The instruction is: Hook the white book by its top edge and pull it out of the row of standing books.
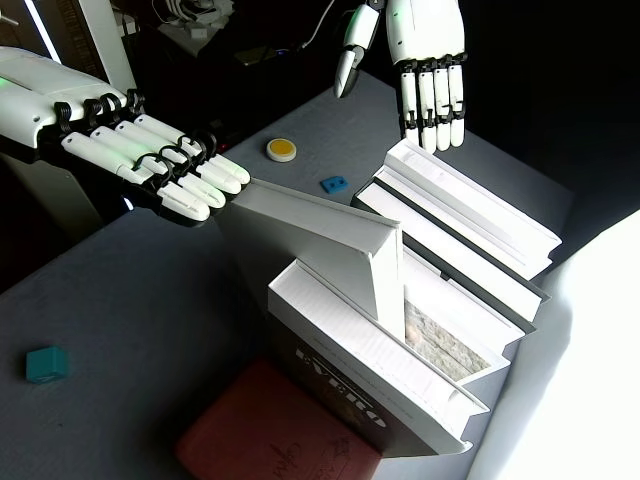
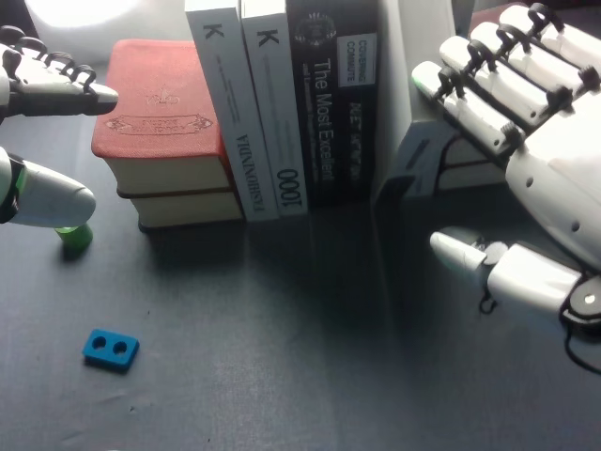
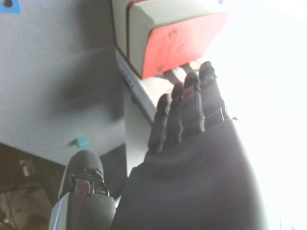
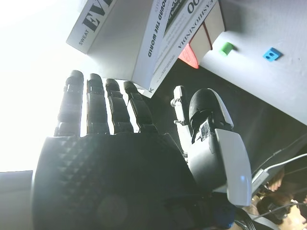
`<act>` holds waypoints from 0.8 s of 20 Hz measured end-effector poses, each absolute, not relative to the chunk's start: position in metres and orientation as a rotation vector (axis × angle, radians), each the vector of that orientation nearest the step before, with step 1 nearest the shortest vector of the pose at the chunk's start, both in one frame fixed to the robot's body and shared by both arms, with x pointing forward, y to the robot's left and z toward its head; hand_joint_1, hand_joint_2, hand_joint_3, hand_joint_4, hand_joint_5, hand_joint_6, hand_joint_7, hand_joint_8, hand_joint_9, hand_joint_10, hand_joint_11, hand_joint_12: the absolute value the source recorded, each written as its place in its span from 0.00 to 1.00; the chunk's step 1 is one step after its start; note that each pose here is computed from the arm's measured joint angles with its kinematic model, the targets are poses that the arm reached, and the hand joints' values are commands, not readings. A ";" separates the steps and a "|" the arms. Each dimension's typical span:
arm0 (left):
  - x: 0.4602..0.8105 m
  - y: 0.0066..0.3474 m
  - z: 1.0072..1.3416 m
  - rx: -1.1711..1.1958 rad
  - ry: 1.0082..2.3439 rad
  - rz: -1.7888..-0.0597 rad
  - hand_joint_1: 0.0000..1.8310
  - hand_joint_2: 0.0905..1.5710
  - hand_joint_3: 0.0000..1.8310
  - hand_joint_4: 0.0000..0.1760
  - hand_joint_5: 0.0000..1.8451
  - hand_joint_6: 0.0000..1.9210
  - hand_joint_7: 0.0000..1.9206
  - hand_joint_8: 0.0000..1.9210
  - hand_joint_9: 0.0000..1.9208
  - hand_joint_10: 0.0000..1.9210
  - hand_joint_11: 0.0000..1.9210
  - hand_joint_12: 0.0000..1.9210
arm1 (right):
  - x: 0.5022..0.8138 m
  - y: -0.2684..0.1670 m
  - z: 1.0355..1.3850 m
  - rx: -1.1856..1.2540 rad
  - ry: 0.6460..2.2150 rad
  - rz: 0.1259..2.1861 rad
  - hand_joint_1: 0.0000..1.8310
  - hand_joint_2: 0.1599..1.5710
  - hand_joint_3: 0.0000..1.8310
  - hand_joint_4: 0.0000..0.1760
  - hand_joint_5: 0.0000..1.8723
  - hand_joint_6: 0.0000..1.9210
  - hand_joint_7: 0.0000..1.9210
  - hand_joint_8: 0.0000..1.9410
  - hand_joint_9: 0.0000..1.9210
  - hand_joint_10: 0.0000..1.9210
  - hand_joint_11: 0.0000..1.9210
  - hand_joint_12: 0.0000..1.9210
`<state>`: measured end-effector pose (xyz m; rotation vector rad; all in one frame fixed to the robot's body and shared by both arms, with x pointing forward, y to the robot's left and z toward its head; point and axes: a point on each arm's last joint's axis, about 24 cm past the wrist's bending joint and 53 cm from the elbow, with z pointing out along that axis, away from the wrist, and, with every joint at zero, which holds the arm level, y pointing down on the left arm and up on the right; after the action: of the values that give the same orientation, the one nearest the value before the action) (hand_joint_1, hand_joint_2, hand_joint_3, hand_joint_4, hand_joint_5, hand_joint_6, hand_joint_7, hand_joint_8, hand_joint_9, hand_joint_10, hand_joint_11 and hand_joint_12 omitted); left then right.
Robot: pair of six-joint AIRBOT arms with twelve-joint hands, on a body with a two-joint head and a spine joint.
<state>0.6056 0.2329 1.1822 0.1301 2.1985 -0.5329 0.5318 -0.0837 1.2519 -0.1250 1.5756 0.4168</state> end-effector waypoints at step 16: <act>0.604 0.233 1.180 0.135 2.207 -0.529 0.00 0.74 0.00 0.00 0.00 0.00 0.00 0.00 0.00 0.00 0.00 0.00 | 0.506 -0.075 1.220 -0.156 1.707 0.442 0.00 0.80 0.00 0.00 0.00 0.00 0.00 0.00 0.00 0.00 0.00 0.00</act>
<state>0.6043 0.2331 1.1804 0.1348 2.2072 -0.5295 0.5058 -0.0745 1.2204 -0.1558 1.7069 0.4424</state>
